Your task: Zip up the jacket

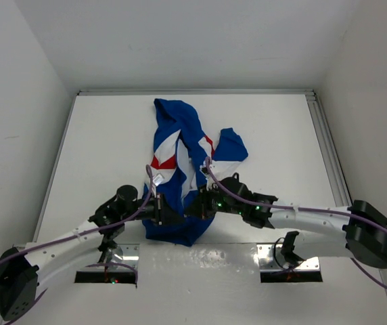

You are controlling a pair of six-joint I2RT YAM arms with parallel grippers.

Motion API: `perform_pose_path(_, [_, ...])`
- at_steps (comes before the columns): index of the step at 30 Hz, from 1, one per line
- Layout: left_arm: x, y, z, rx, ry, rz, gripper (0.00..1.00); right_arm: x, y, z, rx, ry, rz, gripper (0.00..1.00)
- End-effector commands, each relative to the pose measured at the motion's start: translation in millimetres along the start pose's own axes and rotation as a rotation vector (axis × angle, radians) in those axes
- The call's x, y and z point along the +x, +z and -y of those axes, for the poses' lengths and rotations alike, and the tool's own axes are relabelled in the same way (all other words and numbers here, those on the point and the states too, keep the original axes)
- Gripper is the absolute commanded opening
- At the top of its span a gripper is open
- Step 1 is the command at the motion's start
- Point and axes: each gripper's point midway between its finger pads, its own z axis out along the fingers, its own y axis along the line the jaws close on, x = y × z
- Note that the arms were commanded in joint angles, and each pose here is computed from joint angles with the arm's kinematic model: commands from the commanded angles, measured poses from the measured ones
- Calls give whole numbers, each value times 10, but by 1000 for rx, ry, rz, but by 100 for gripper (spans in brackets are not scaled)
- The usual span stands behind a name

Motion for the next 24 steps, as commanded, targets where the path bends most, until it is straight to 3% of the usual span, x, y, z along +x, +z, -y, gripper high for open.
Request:
perform_pose_path(1, [56, -28, -72, -34, 19, -34, 0, -340, 76, 102, 127, -192, 56, 0])
perform_pose_path(14, [35, -48, 37, -6, 72, -55, 0, -867, 189, 324, 336, -457, 162, 0])
perform_pose_path(20, [91, -78, 71, -1, 91, -104, 0, -1462, 215, 350, 457, -542, 401, 0])
perform_pose_path(24, [114, -108, 70, -25, 102, -138, 0, -1712, 356, 310, 481, -552, 460, 0])
